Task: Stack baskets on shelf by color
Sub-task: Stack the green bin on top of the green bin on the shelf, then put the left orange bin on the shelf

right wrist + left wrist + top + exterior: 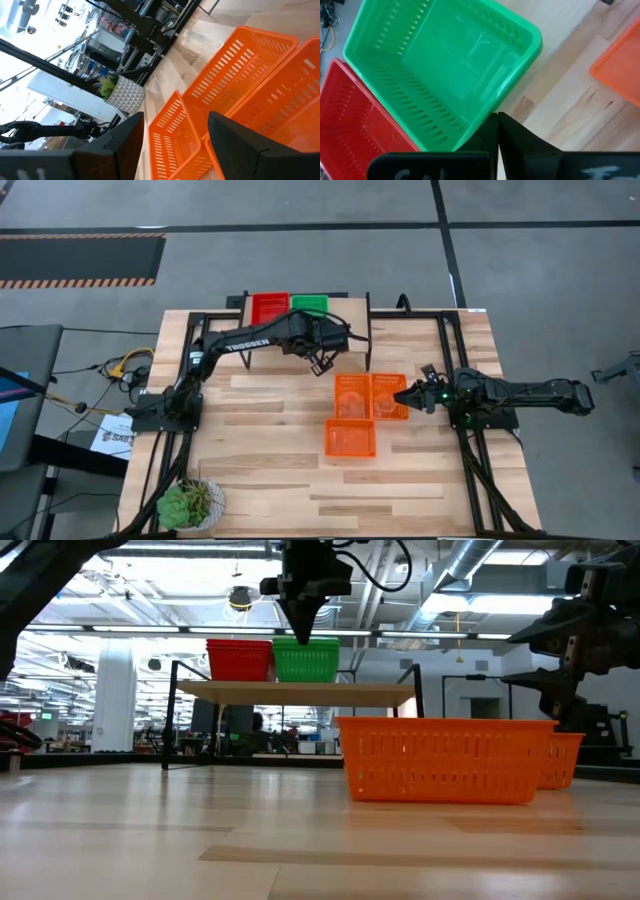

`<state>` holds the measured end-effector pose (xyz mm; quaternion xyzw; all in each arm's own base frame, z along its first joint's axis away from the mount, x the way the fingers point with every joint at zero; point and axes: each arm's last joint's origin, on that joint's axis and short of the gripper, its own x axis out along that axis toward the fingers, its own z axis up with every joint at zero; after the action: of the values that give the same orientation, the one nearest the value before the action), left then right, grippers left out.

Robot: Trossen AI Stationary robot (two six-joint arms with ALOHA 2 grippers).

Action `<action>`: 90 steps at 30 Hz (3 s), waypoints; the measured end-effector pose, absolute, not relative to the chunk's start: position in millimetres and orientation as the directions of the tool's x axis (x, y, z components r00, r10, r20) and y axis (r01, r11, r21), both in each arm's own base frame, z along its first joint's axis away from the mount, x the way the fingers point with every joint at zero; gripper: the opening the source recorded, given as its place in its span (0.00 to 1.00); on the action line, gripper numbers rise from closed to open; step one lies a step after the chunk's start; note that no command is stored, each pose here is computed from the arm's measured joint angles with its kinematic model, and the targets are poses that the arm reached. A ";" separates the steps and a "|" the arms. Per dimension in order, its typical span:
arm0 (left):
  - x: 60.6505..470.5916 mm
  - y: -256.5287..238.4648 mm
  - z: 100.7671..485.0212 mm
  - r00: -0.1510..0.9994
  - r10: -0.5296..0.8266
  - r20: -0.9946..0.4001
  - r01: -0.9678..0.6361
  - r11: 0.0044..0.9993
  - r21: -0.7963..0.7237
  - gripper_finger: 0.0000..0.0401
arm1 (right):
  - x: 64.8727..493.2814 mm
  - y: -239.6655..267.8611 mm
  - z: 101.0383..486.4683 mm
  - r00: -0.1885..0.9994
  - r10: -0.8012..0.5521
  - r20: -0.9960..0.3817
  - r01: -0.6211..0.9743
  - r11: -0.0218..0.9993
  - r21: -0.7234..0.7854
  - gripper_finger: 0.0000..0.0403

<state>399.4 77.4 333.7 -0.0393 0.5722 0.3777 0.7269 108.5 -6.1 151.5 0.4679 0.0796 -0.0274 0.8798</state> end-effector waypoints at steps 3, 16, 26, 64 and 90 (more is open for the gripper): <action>398.5 81.9 333.6 0.056 0.497 -0.866 -0.598 0.711 0.370 0.00 | 108.5 -6.1 151.5 0.986 0.026 -0.166 0.123 0.561 0.819 0.61; 396.9 88.0 336.7 0.065 0.476 -0.877 -0.604 0.718 0.346 0.00 | 108.5 -6.1 151.4 0.986 0.026 -0.166 0.123 0.561 0.819 0.61; 390.2 38.5 373.4 0.289 0.299 -0.909 -0.648 0.760 0.044 0.01 | 108.5 -6.1 151.5 0.986 0.026 -0.166 0.122 0.566 0.815 0.61; 441.2 -9.2 198.8 0.420 0.323 -0.848 -0.895 0.302 -0.328 0.54 | 108.5 -6.2 151.6 0.986 0.024 -0.165 0.120 0.582 0.804 0.61; 434.2 -5.4 170.5 0.420 0.301 -0.856 -0.898 0.273 -0.345 0.10 | 108.5 -6.2 151.6 0.986 0.024 -0.165 0.121 0.582 0.804 0.61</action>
<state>434.2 -5.4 170.5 -0.4366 0.3420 0.4160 0.7207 108.5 -6.2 151.6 0.4561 0.0792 -0.0274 0.8860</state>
